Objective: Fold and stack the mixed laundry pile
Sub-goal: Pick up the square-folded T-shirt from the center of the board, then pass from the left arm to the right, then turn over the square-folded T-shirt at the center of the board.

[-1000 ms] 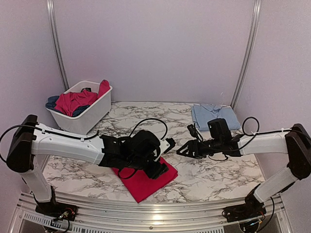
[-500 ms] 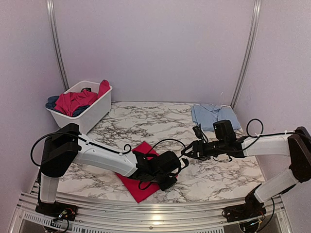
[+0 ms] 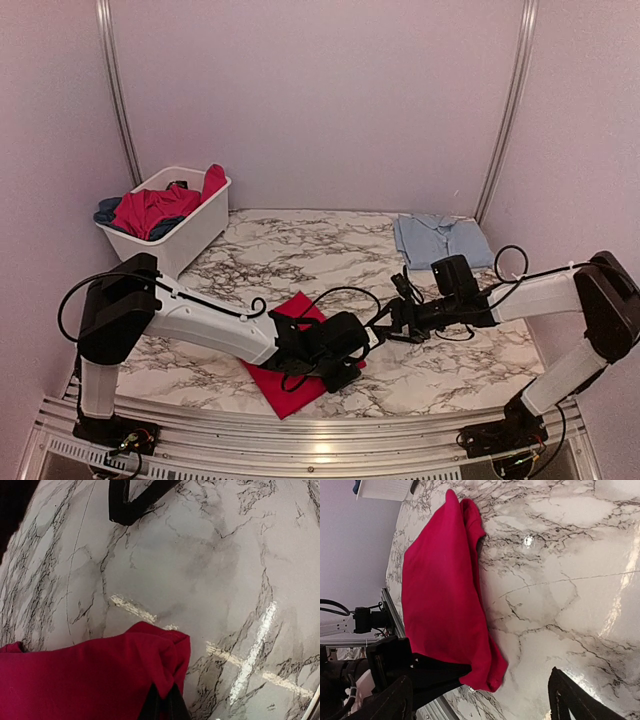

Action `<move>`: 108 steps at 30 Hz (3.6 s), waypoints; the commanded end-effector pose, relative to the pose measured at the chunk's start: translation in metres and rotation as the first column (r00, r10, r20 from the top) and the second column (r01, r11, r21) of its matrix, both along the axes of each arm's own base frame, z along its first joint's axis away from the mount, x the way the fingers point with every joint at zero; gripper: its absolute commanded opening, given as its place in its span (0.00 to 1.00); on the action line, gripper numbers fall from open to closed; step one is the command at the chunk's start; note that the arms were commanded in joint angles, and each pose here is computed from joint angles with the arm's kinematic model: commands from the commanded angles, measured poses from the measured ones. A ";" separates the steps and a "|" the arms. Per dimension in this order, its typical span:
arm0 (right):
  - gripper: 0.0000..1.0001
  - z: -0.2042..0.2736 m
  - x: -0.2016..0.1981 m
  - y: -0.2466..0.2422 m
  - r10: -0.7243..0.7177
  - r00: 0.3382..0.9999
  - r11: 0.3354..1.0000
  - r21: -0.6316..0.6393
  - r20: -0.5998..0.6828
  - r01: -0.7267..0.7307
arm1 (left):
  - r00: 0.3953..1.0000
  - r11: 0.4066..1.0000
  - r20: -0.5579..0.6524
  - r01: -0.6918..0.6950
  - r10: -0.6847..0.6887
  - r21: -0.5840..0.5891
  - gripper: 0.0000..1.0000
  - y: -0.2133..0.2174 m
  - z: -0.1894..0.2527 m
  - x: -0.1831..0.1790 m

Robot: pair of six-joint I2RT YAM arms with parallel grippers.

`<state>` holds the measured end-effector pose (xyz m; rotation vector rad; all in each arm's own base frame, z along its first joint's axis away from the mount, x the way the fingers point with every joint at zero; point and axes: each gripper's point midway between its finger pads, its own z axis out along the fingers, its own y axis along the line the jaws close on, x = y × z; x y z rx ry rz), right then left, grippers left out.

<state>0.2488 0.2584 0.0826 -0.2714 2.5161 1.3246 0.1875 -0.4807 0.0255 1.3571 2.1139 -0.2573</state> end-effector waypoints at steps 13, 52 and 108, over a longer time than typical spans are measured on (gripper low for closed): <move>0.95 -0.002 -0.033 0.042 0.136 0.966 0.971 0.225 -0.219 -0.085 | 0.999 0.991 0.009 0.040 -0.039 -0.128 0.00 -0.001 0.051 -0.008; 0.62 -0.011 -0.020 0.090 0.197 0.882 0.848 0.526 -0.429 0.066 | 0.985 0.957 0.024 0.172 -0.171 -0.232 0.00 0.008 0.072 -0.032; 0.00 0.029 0.134 0.004 0.317 0.906 0.423 -0.897 0.282 0.131 | 0.921 0.846 0.036 -0.340 0.388 -0.411 0.99 0.168 0.140 0.073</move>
